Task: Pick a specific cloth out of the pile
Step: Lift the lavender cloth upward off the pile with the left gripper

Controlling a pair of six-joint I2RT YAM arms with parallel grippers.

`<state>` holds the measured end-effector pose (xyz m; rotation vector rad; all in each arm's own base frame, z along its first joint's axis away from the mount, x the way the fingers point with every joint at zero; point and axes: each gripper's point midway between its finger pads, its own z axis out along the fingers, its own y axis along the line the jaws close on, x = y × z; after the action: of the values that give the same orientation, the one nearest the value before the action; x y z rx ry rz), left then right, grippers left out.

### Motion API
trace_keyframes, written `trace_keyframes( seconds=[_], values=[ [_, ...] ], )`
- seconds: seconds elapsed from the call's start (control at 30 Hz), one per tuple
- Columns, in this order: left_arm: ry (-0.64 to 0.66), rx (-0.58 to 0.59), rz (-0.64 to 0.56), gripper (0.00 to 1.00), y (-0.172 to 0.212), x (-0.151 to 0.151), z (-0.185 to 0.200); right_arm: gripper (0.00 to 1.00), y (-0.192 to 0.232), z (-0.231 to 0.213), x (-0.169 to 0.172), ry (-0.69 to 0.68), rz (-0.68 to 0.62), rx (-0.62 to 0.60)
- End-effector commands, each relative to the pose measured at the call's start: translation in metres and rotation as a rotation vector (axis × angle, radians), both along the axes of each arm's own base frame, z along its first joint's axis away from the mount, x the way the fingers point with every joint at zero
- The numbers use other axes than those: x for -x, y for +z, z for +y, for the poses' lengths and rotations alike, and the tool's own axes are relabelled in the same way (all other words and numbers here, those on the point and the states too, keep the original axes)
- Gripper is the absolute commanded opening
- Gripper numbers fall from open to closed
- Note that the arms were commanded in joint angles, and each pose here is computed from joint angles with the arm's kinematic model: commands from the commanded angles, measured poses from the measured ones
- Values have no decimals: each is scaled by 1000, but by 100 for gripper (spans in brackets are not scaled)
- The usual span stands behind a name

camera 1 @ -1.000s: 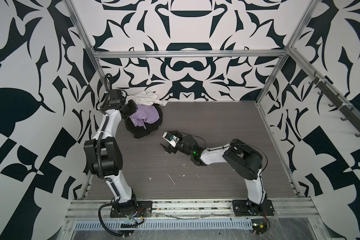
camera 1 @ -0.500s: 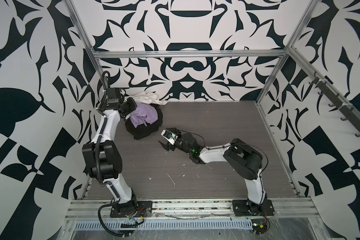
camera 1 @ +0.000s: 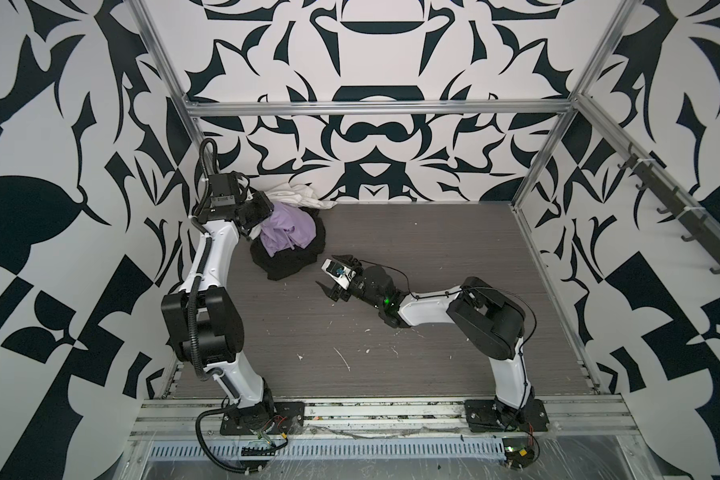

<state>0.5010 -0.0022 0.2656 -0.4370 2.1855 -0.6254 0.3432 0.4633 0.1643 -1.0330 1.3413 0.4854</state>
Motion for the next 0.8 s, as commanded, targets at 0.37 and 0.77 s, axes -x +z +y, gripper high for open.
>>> trace_keyframes(
  seconds=[0.37, 0.77],
  values=[
    [-31, 17, -127, 0, 53, 14, -10, 89, 48, 7, 1, 17, -65, -103],
    [-71, -19, -143, 0, 60, 20, -29, 89, 47, 7, 2, 18, -63, -106]
  ],
)
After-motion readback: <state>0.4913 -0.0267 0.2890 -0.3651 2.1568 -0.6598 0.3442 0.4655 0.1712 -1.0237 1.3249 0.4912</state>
